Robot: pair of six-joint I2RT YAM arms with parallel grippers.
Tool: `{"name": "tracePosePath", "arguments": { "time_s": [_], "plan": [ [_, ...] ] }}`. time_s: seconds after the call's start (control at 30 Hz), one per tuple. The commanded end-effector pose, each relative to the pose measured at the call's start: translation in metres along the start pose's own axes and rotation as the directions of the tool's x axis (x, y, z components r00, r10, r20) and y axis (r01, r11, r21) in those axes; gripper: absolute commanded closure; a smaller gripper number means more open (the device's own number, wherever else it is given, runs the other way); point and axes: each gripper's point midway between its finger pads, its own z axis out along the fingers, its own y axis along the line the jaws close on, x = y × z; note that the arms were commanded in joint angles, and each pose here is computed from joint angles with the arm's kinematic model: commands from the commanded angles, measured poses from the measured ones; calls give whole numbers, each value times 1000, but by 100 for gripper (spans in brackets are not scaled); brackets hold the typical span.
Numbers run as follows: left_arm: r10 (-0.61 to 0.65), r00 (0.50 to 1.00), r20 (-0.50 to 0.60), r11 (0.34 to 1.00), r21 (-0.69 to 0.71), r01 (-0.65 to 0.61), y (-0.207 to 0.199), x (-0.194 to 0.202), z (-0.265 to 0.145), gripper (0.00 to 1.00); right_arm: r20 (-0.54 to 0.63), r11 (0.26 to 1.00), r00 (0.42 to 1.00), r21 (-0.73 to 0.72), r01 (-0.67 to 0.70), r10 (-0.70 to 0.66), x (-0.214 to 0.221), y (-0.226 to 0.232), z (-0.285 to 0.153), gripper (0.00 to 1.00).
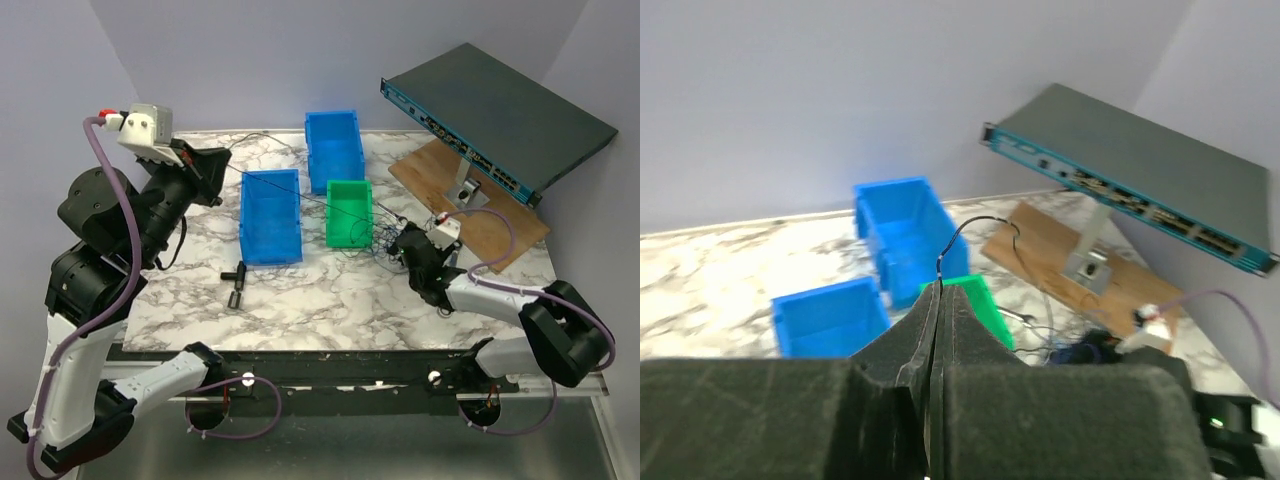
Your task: Untangle the cables
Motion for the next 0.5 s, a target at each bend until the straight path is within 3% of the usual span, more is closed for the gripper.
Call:
{"name": "tracePosePath", "arguments": {
  "time_s": [0.0,0.3,0.47],
  "plan": [
    [30,999,35,968,-250,-20,52,-7,-23,100,125,972,988,207,-111,86,-16,-60,-4,15],
    [102,991,90,864,-501,-44,106,-16,-63,100,201,942,966,259,-215,166,-26,-84,-11,16],
    [201,973,112,711,-700,-66,141,-35,-104,100,236,924,953,282,-257,192,-28,-94,-14,17]
  ]
}}
